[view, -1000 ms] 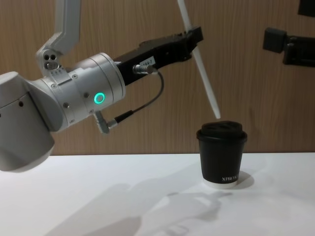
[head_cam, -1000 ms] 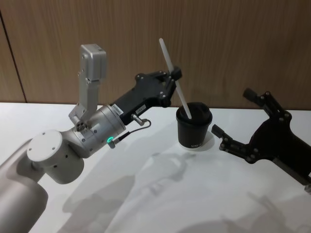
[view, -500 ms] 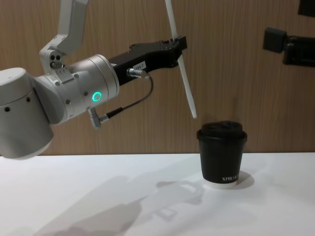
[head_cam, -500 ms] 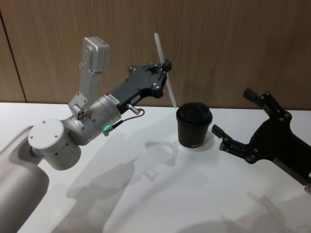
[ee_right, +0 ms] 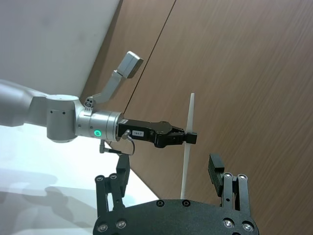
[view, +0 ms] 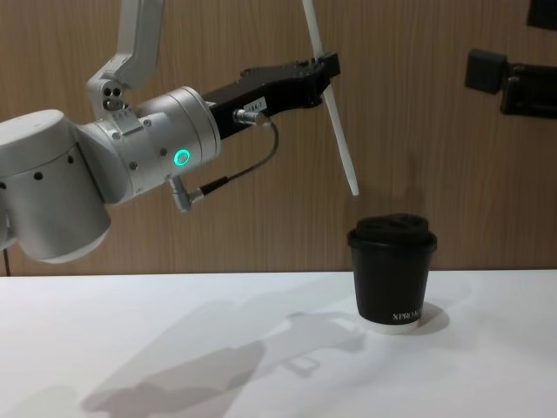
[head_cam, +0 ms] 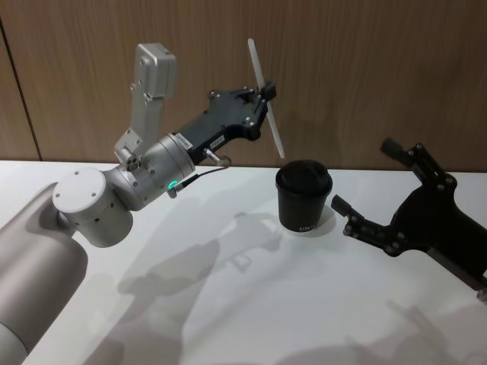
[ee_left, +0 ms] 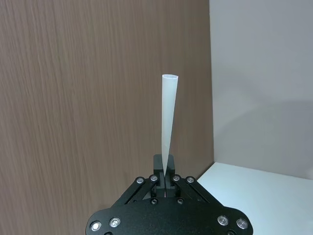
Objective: Pick up the straw with one hand, pass it to the other hand, and insert it into the cup.
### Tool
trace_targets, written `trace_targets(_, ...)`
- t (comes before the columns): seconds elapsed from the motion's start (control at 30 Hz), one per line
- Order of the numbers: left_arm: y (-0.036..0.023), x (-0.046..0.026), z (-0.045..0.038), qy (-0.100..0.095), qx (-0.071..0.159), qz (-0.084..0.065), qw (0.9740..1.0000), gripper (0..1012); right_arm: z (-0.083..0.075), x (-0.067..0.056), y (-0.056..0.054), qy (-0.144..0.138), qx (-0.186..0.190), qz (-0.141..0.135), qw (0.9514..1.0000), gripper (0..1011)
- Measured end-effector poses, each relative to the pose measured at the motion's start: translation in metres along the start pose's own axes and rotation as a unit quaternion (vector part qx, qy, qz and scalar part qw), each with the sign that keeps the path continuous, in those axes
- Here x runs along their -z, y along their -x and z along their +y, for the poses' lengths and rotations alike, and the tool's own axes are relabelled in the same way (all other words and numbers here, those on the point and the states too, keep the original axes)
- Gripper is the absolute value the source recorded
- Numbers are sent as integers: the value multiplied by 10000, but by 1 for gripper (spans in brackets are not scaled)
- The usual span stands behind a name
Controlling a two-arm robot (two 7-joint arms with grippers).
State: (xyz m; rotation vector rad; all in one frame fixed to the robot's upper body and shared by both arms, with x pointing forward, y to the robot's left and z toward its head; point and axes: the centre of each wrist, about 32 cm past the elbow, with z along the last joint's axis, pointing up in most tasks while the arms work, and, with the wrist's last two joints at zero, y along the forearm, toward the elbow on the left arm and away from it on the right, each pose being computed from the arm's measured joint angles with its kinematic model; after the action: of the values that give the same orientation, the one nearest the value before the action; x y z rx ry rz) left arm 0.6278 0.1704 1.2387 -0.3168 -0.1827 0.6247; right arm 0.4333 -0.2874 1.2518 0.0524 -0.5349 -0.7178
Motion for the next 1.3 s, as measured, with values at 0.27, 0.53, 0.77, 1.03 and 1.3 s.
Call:
trace_targets(0.27,-34,-22,-63,-66,57,159,9998,5,0,0,0,0,0,0,10000,1001)
trace_targets(0.53,-41,-66,-124,-214,131,292,9993,5,0,0,0,0,0,0,10000,1001)
trace_targets(0.77,-38,-104,-170,-359,196,365,9985,4,0,0,0,0,0,0,10000,1001)
trace_targets(1.03,-28,-151,-206,-527,240,386,9976,5,0,0,0,0,0,0,10000,1001)
trace_targets(1.3,-23,-171,-221,-651,224,388,9969,5,0,0,0,0,0,0,10000,1001)
